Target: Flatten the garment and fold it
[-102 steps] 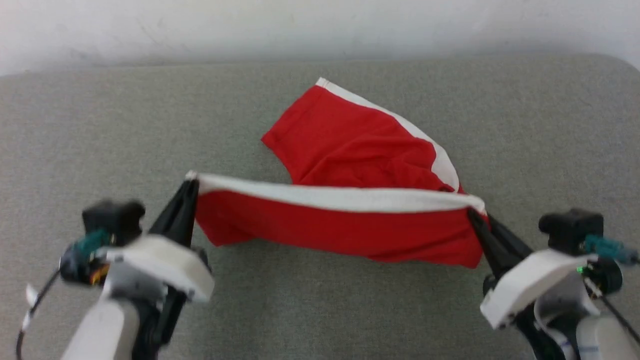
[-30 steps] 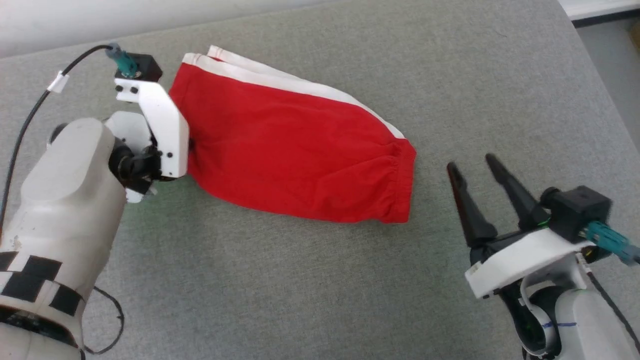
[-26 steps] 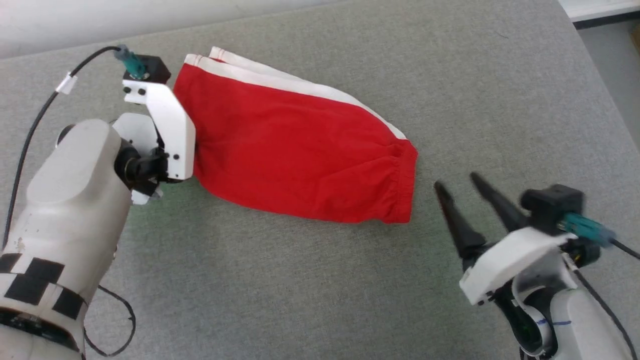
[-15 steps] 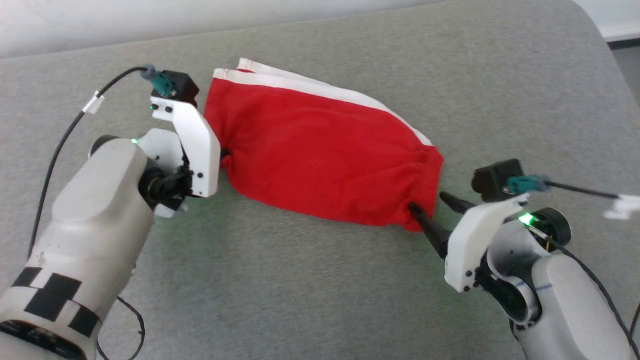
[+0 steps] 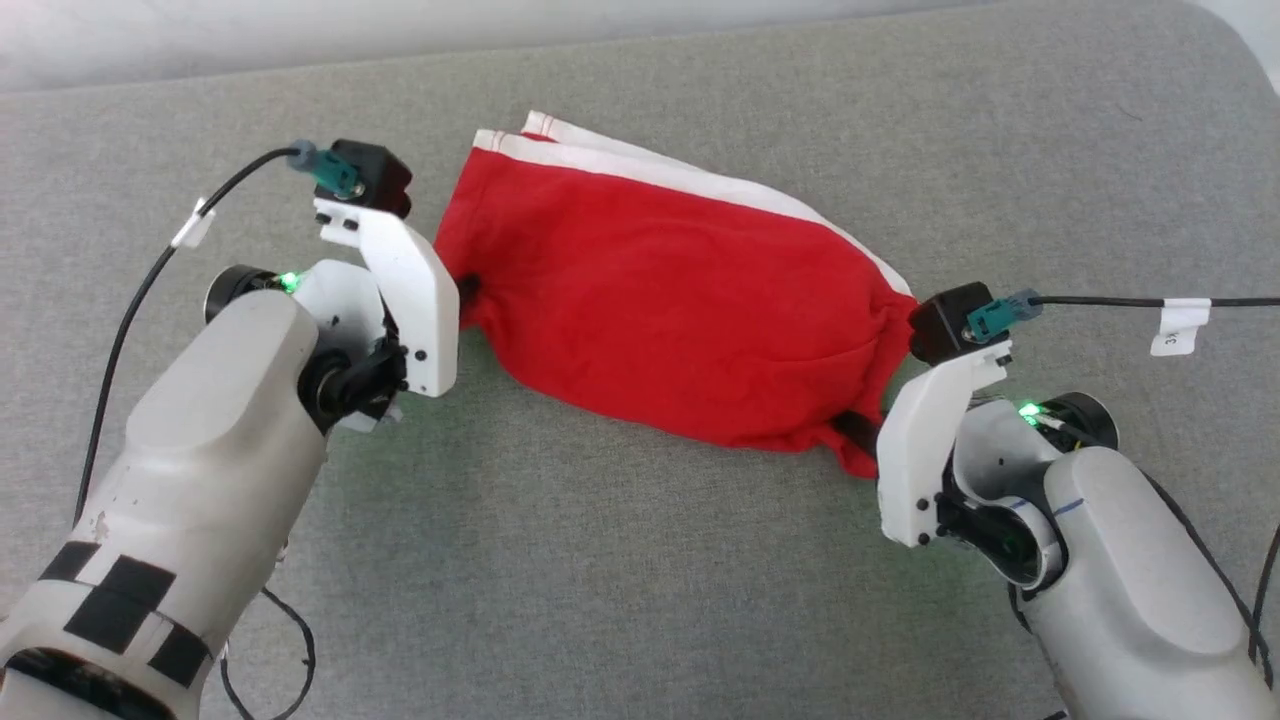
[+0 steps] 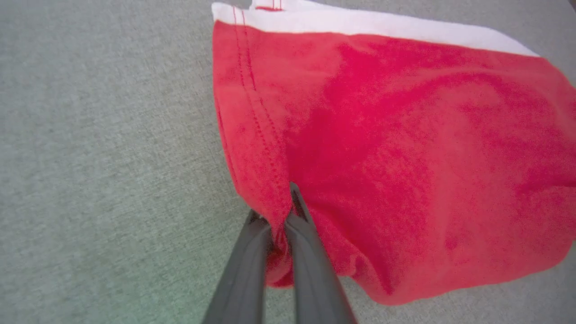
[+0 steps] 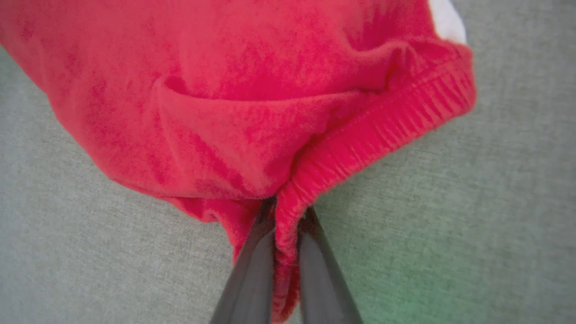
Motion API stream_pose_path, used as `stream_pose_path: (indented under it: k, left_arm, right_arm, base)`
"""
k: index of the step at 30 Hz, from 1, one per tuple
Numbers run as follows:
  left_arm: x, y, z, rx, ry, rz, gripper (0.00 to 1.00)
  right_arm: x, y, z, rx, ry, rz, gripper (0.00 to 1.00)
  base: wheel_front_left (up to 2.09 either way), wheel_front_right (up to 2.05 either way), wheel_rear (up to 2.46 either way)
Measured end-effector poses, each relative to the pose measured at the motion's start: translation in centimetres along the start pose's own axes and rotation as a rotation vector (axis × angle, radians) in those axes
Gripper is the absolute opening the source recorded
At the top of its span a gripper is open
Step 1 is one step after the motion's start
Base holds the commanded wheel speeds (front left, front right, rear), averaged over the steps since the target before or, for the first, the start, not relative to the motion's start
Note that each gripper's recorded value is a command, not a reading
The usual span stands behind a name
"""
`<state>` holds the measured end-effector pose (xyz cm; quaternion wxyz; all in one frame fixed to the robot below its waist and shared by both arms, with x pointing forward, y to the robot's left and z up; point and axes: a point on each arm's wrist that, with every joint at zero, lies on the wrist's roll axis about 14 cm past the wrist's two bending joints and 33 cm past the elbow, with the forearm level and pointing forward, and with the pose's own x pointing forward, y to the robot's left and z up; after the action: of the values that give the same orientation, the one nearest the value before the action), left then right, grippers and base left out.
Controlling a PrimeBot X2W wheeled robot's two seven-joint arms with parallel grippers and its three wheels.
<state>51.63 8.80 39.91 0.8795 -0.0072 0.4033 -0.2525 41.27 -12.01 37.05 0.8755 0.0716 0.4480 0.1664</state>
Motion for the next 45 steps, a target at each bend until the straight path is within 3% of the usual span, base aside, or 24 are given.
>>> stream_pose_path:
  k: [13,20,26,27,28,29,34,38,45]
  left_arm:
    - [-5.6,0.3,-0.4,-0.089,-0.328,0.108,0.00]
    - [-10.2,-0.9,-6.7,-0.174,-0.352,0.184,0.00]
    - [-13.4,-2.3,-13.0,-0.317,-0.292,0.240,0.00]
    - [-13.6,-2.6,-13.8,-0.341,-0.285,0.246,0.38]
    - [-13.7,-2.8,-14.5,-0.364,-0.274,0.249,1.00]
    - [-13.6,-3.2,-15.2,-0.382,-0.260,0.244,1.00]
    - [-13.4,-3.9,-14.5,-0.409,-0.333,0.254,1.00]
    - [-15.6,-1.4,-11.7,-0.319,-0.533,0.379,1.00]
    - [-20.1,0.3,-6.7,-0.181,-0.794,0.465,1.00]
  right_arm:
    - [-4.9,1.2,1.9,-0.067,-0.191,0.013,0.00]
    - [-7.7,3.1,-0.7,-0.039,-0.204,0.062,0.00]
    - [-8.2,2.6,-3.3,0.033,-0.175,0.051,0.00]
    - [-8.1,2.4,-3.7,0.030,-0.167,0.041,0.22]
    - [-7.9,2.2,-4.0,0.033,-0.160,0.033,0.95]
    - [-7.7,2.3,-4.4,0.051,-0.156,0.036,1.00]
    - [-7.4,2.8,-5.5,0.072,-0.193,0.039,1.00]
    - [-8.4,3.5,-5.3,0.106,-0.284,0.050,1.00]
    - [-11.5,1.5,-2.3,0.094,-0.427,-0.020,1.00]
  base:
    - [0.00,0.00,0.00]
    - [0.00,0.00,0.00]
    - [0.00,0.00,0.00]
    - [0.00,0.00,0.00]
    - [0.00,0.00,0.00]
    - [0.00,0.00,0.00]
    - [0.00,0.00,0.00]
    - [0.00,0.00,0.00]
    - [0.00,0.00,0.00]
